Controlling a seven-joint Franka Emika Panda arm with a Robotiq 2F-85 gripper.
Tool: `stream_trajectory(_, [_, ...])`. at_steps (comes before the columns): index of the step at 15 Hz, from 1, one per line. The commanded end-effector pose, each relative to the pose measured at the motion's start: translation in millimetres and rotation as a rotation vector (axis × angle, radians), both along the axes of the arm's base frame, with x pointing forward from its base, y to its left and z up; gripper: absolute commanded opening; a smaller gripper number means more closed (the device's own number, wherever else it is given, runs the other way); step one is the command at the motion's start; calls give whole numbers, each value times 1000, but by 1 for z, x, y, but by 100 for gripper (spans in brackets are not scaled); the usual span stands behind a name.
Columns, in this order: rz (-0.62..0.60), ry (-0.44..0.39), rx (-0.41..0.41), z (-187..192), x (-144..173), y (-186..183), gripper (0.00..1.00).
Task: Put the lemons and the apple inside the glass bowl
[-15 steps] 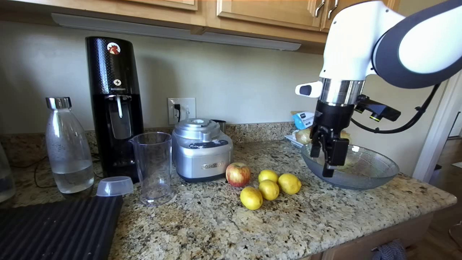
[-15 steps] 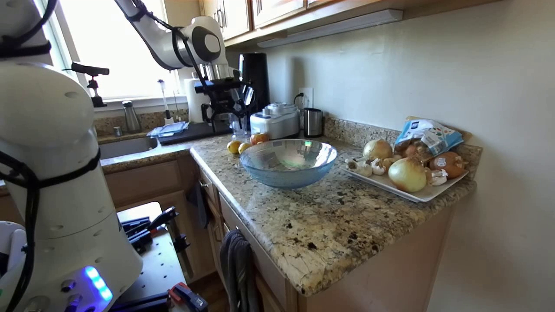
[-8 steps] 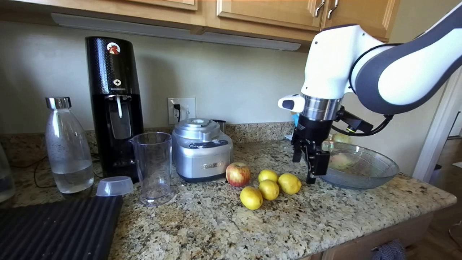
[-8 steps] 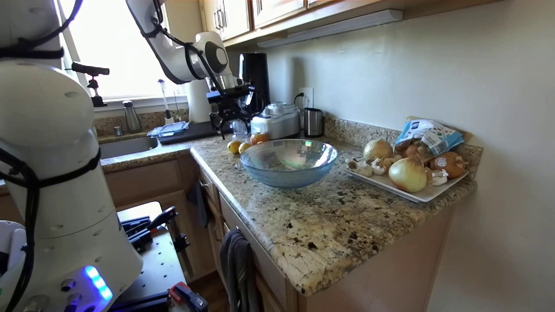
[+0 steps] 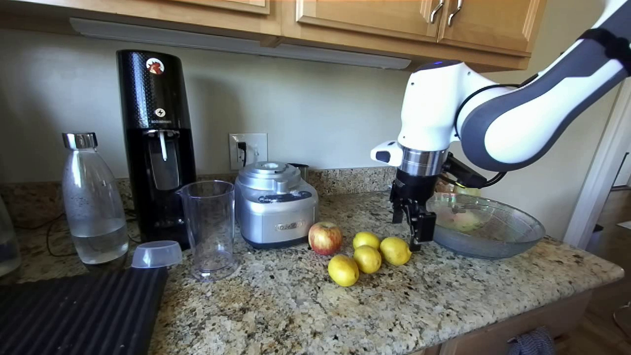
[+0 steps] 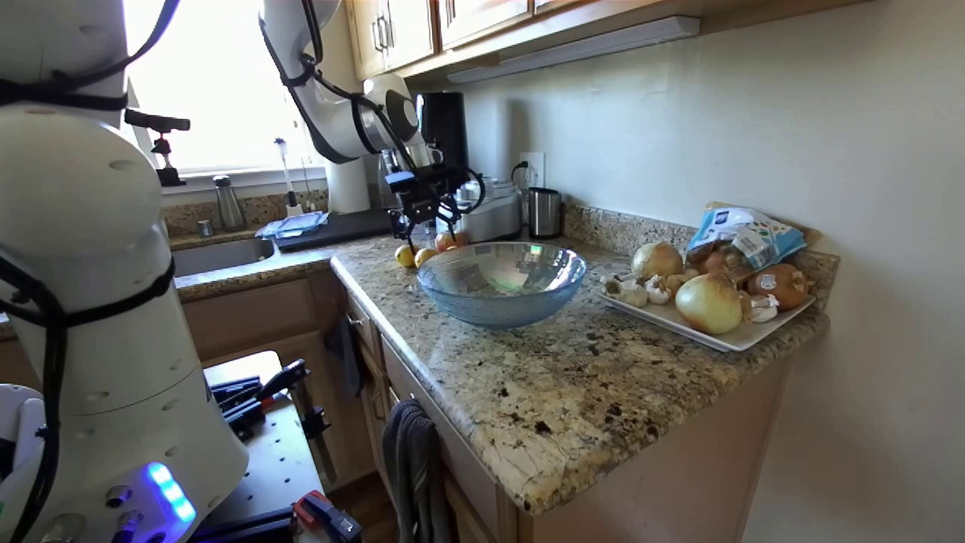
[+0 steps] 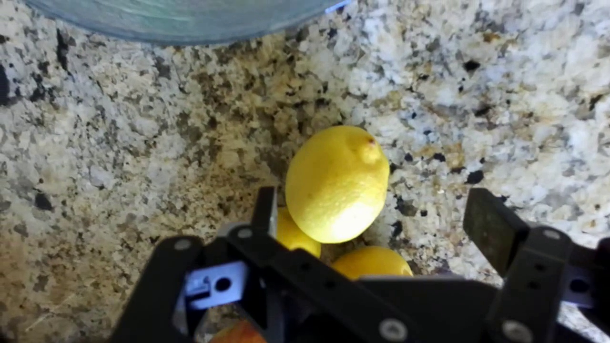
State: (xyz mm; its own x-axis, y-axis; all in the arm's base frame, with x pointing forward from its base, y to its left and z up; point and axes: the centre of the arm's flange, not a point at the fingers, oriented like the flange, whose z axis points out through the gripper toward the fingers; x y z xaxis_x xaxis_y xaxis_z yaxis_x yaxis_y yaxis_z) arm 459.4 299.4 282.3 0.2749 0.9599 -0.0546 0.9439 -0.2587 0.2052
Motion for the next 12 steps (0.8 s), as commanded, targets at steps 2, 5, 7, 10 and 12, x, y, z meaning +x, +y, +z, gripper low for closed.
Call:
stream_trajectory(2, [-30,0,13,-18,21,-7,100])
stream_trajectory(5, [-41,11,10,-30,28,-9,100])
stream_trajectory(7, [-44,18,11,-36,31,-9,100])
stream_trajectory(10, [-46,25,16,-41,34,-8,100])
stream_trajectory(12, [-47,26,18,-44,35,-6,100])
